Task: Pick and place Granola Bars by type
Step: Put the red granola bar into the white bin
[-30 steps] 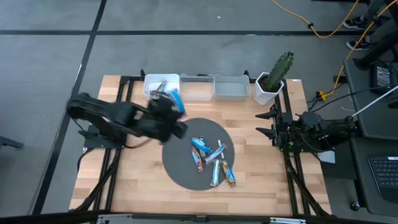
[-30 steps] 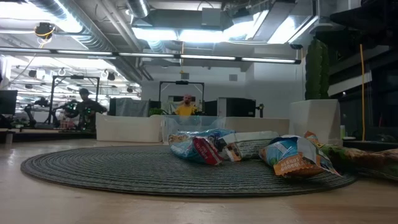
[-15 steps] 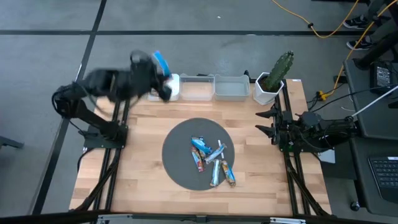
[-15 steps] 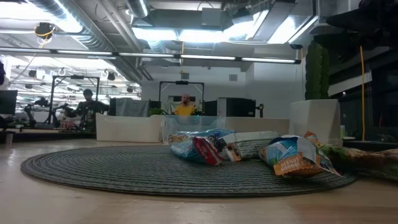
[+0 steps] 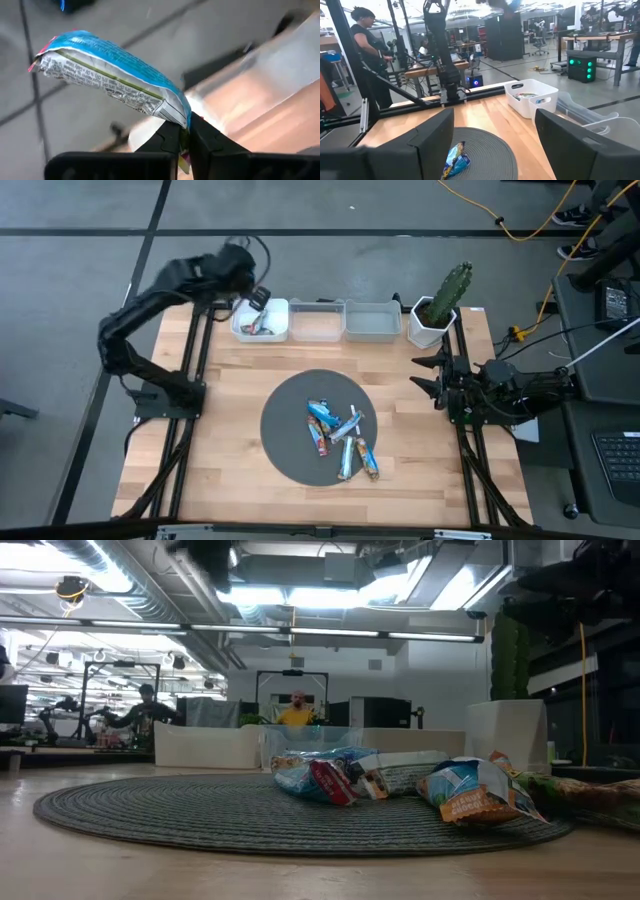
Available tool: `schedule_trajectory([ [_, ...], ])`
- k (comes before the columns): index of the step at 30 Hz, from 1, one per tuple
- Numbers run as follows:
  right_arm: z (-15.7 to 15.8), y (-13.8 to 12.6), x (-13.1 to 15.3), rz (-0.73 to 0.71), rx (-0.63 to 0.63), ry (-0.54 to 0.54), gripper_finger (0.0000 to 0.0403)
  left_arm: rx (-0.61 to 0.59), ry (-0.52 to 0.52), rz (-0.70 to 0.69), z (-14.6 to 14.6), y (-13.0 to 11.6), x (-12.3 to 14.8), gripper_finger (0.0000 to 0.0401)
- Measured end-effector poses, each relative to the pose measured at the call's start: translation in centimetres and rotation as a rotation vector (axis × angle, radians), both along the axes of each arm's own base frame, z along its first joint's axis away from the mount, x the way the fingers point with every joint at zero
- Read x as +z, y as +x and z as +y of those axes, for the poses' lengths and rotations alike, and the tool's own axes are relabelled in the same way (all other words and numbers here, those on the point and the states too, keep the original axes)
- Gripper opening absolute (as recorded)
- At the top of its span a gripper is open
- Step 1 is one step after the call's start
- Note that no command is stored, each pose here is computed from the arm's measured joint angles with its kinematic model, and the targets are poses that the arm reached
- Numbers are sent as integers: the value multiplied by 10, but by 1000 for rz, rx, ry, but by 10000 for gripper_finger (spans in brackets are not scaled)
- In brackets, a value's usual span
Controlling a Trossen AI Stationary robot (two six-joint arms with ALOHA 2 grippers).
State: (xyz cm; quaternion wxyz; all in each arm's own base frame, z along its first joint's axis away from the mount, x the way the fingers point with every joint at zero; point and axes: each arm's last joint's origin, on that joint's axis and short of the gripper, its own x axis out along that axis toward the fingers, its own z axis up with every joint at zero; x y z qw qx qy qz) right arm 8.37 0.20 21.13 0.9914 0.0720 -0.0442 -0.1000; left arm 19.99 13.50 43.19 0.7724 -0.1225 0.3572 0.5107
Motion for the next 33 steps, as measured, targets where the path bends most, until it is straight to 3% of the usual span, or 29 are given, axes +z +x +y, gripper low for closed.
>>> schedule_trajectory([
  [4, 0, 0, -1, 6, 0, -2, 280, 33, -154, 76, 21, 7, -68, 10],
  [7, 0, 0, -1, 13, 0, -2, 280, 23, -246, 52, 27, 12, -115, 10],
  [12, 0, 0, -1, 12, 0, -2, 280, 70, -300, -9, 34, 10, -164, 10],
  [21, 0, 0, -1, 11, -1, 1, 280, 92, -341, -59, 46, 0, -173, 31],
  [33, 0, 0, -1, 10, -1, 2, 280, 16, -364, -136, 52, 1, -167, 183],
])
